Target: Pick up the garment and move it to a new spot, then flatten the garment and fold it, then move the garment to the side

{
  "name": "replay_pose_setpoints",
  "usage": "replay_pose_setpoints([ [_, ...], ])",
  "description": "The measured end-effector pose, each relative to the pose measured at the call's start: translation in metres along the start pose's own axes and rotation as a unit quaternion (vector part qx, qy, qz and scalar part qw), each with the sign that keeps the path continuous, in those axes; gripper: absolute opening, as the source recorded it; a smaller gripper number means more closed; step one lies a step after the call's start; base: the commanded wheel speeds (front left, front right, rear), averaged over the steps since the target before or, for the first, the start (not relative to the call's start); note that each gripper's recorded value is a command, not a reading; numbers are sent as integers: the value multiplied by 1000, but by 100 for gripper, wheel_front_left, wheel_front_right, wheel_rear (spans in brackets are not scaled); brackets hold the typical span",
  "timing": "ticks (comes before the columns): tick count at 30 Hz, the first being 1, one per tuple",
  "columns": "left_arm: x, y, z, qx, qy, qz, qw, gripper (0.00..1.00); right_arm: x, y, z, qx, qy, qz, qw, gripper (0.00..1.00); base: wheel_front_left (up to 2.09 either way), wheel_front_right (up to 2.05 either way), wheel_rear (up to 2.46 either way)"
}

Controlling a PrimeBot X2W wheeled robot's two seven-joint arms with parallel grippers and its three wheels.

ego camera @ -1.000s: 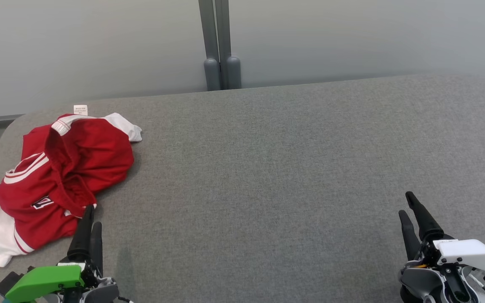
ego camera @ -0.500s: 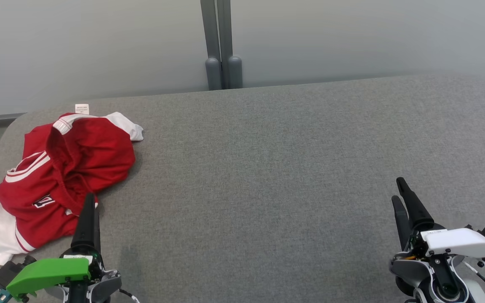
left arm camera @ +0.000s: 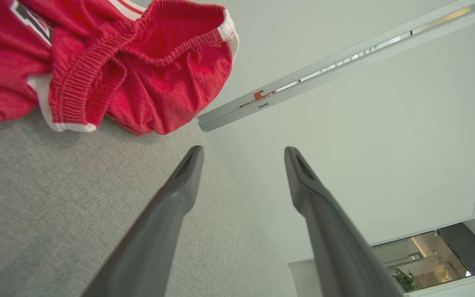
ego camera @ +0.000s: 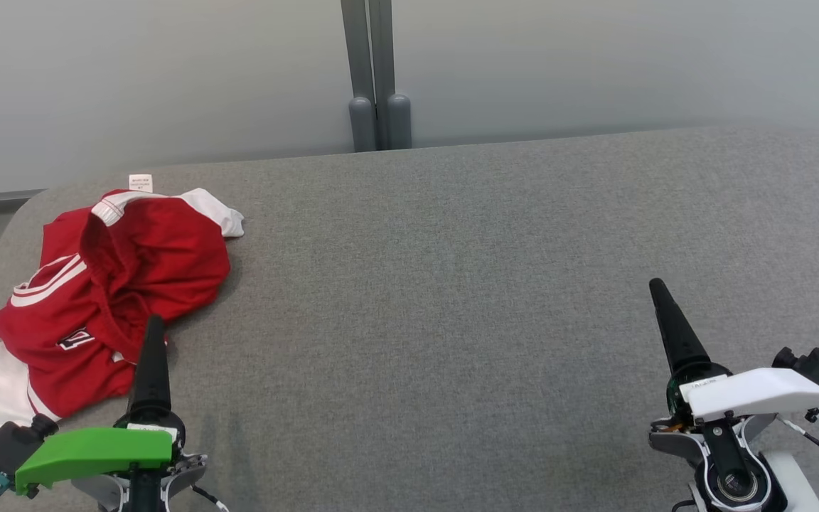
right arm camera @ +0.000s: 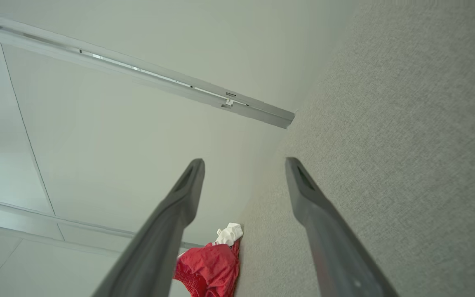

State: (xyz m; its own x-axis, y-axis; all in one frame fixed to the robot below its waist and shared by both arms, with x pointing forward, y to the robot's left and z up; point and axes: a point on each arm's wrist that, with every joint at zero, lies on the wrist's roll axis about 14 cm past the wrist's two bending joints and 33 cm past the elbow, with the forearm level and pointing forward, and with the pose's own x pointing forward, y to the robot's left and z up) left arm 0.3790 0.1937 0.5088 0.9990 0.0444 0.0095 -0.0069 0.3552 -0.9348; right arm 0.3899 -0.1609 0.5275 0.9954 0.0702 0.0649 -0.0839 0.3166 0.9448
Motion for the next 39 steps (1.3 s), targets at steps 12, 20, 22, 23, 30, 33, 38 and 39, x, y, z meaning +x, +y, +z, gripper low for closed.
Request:
replay_pose_setpoints([
  [12, -1, -2, -1, 129, -2, -6, 992, 100, 2, 10, -6, -132, 6, 21, 991, 100, 0, 0, 0],
  [20, -2, -4, -6, 217, 4, -11, 976, 100, 3, 12, -6, -226, 5, 30, 974, 100, 0, 0, 0],
  [22, -2, -5, -7, 228, 3, -12, 974, 100, 3, 12, -8, -243, 7, 32, 970, 100, 0, 0, 0],
  [23, -2, -6, -7, 234, 2, -12, 972, 100, 3, 12, -9, -253, 7, 32, 967, 100, 0, 0, 0],
  [30, -2, -10, -6, 277, -4, -20, 961, 100, 4, 12, -14, -300, 10, 37, 953, 100, 0, 0, 0],
  [33, -2, -12, -6, 289, -7, -24, 957, 100, 4, 13, -15, -319, 9, 41, 947, 100, 0, 0, 0],
  [38, -2, -14, -7, 315, -10, -28, 949, 100, 6, 17, -13, -347, 4, 48, 937, 100, 0, 0, 0],
  [39, -3, -14, -7, 318, -10, -28, 947, 100, 6, 17, -13, -351, 3, 49, 935, 100, 0, 0, 0],
])
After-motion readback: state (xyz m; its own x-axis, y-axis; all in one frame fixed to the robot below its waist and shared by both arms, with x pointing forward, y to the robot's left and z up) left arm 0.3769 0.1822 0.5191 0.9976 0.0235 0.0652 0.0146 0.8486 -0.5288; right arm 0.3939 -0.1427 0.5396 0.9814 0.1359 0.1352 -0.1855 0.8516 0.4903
